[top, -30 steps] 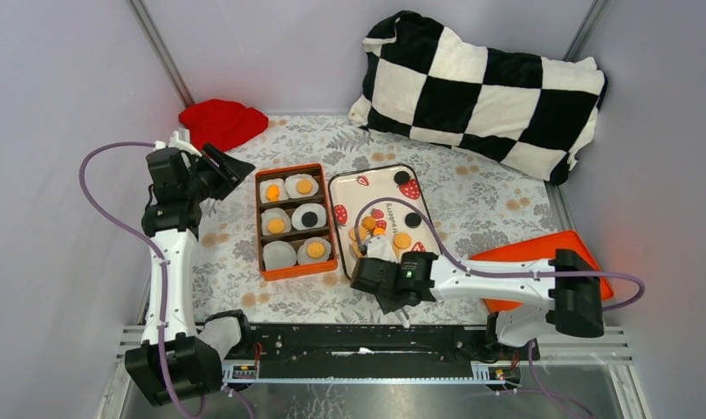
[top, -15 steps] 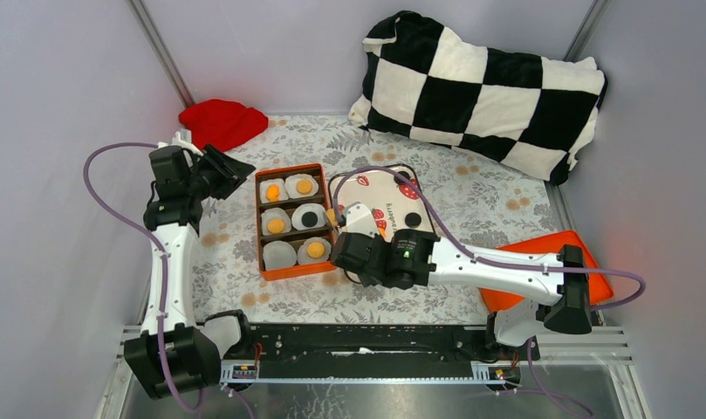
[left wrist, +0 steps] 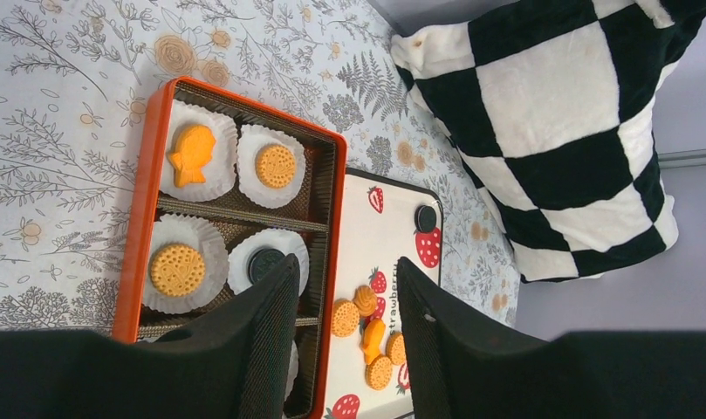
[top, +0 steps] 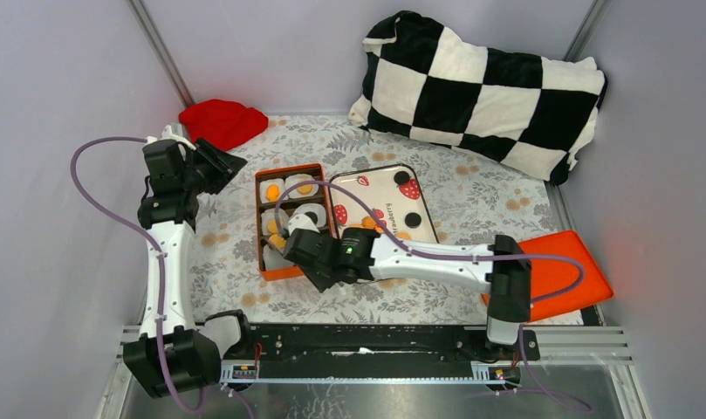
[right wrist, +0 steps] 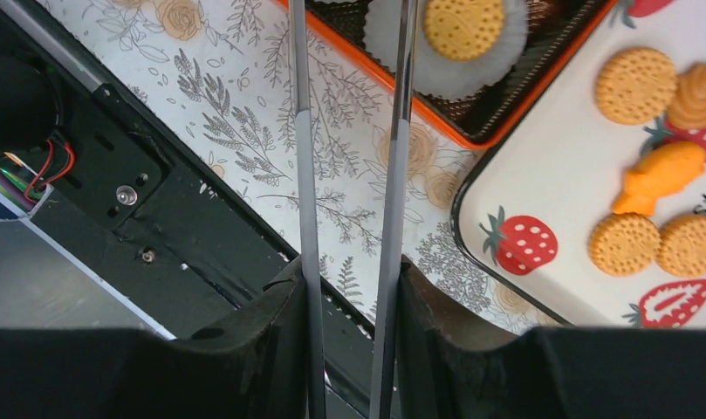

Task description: Pack the cookies

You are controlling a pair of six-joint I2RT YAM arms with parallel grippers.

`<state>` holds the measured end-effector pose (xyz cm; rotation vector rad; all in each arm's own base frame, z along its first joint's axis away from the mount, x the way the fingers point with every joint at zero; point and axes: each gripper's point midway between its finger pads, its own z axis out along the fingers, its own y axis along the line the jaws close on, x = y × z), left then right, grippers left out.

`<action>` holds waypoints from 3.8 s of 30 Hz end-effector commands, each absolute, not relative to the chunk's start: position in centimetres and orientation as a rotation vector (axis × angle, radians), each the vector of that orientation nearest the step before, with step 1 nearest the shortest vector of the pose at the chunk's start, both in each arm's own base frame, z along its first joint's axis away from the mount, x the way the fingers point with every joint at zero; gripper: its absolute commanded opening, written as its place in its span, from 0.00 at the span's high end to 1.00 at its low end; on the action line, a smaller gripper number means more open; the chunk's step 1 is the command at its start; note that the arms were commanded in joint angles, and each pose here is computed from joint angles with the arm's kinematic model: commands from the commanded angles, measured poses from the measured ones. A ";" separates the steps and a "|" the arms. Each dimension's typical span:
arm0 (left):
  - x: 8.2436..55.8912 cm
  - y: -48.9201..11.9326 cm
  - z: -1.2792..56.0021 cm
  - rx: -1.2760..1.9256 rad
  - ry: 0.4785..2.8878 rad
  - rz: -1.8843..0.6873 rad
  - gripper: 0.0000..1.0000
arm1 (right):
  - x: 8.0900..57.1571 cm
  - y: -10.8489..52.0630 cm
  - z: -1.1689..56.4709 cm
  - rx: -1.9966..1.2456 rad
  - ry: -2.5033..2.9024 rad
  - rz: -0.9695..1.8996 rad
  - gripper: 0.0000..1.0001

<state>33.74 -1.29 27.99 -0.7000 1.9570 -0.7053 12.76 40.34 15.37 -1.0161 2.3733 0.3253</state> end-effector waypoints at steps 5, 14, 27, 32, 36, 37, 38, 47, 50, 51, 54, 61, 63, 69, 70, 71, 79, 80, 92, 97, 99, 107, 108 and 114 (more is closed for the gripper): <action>33.5 -0.9 27.6 -0.691 1.972 -0.681 0.50 | 12.3 43.7 16.2 -1.115 2.303 0.430 0.89; 33.3 -1.0 27.8 -0.653 1.972 -0.676 0.47 | 12.8 43.8 16.5 -1.098 2.290 0.413 0.46; 33.3 -1.5 28.4 -0.631 1.948 -0.709 0.46 | 17.7 36.7 23.2 -0.752 2.141 0.162 0.86; 33.8 -1.8 27.8 -0.643 1.942 -0.746 0.51 | 21.7 28.5 21.5 -0.471 2.248 -0.045 0.85; 34.1 -1.9 26.9 -0.654 1.968 -0.755 0.67 | 25.3 20.3 18.9 -0.229 2.328 -0.224 0.84; 34.1 -2.0 26.7 -0.654 1.974 -0.757 0.73 | 26.2 18.4 18.3 -0.169 2.350 -0.253 0.84; 34.2 -2.0 26.5 -0.655 1.980 -0.757 0.79 | 27.2 16.2 17.8 -0.092 2.369 -0.283 0.84; 34.7 -2.3 25.9 -0.653 1.995 -0.760 0.90 | 31.3 9.9 10.5 0.083 2.564 -0.323 0.84; 34.8 -2.2 25.5 -0.659 1.999 -0.756 0.90 | 32.3 9.5 7.9 0.113 2.623 -0.282 0.84; 34.8 -2.2 25.3 -0.663 2.002 -0.756 0.90 | 32.5 9.4 7.0 0.122 2.652 -0.271 0.84; 35.0 -2.3 24.8 -0.671 2.007 -0.763 0.90 | 32.7 8.5 4.4 0.168 2.729 -0.269 0.83; 35.4 -2.6 24.0 -0.666 2.015 -0.768 0.89 | 32.7 5.5 1.2 0.290 2.824 -0.338 0.53; 35.5 -2.8 23.9 -0.662 2.021 -0.771 0.89 | 32.7 5.2 0.9 0.281 2.857 -0.364 0.43; 35.4 -3.1 23.5 -0.643 2.028 -0.769 0.86 | 33.1 5.4 2.4 0.303 2.792 -0.308 0.35; 35.5 -3.2 23.5 -0.640 2.029 -0.769 0.86 | 33.1 5.4 3.2 0.304 2.771 -0.299 0.34; 35.5 -3.2 23.4 -0.639 2.030 -0.770 0.86 | 33.0 5.3 4.2 0.307 2.748 -0.288 0.34; 35.9 -5.1 23.8 -0.599 2.037 -0.788 0.85 | 26.3 4.5 6.9 0.336 2.803 -0.235 0.34; 35.9 -5.4 23.8 -0.592 2.041 -0.792 0.85 | 25.1 4.7 6.8 0.351 2.818 -0.203 0.35; 35.6 -9.8 24.5 -0.509 2.058 -0.900 0.85 | 18.7 3.6 5.5 0.491 2.911 -0.325 0.43; 35.3 -10.2 23.4 -0.510 2.077 -0.929 0.85 | 18.9 3.4 2.8 0.492 2.984 -0.412 0.44; 35.1 -10.7 23.2 -0.495 2.089 -0.943 0.85 | 19.0 3.7 1.4 0.489 3.013 -0.406 0.46; 35.2 -10.8 23.7 -0.457 2.098 -0.906 0.85 | 20.2 5.2 -1.7 0.487 3.024 -0.295 0.57; 35.3 -10.7 23.8 -0.458 2.096 -0.904 0.85 | 20.3 5.3 -1.6 0.482 3.022 -0.287 0.58; 35.5 -10.9 23.3 -0.471 2.108 -0.899 0.85 | 21.6 6.2 -1.4 0.459 2.988 -0.201 0.70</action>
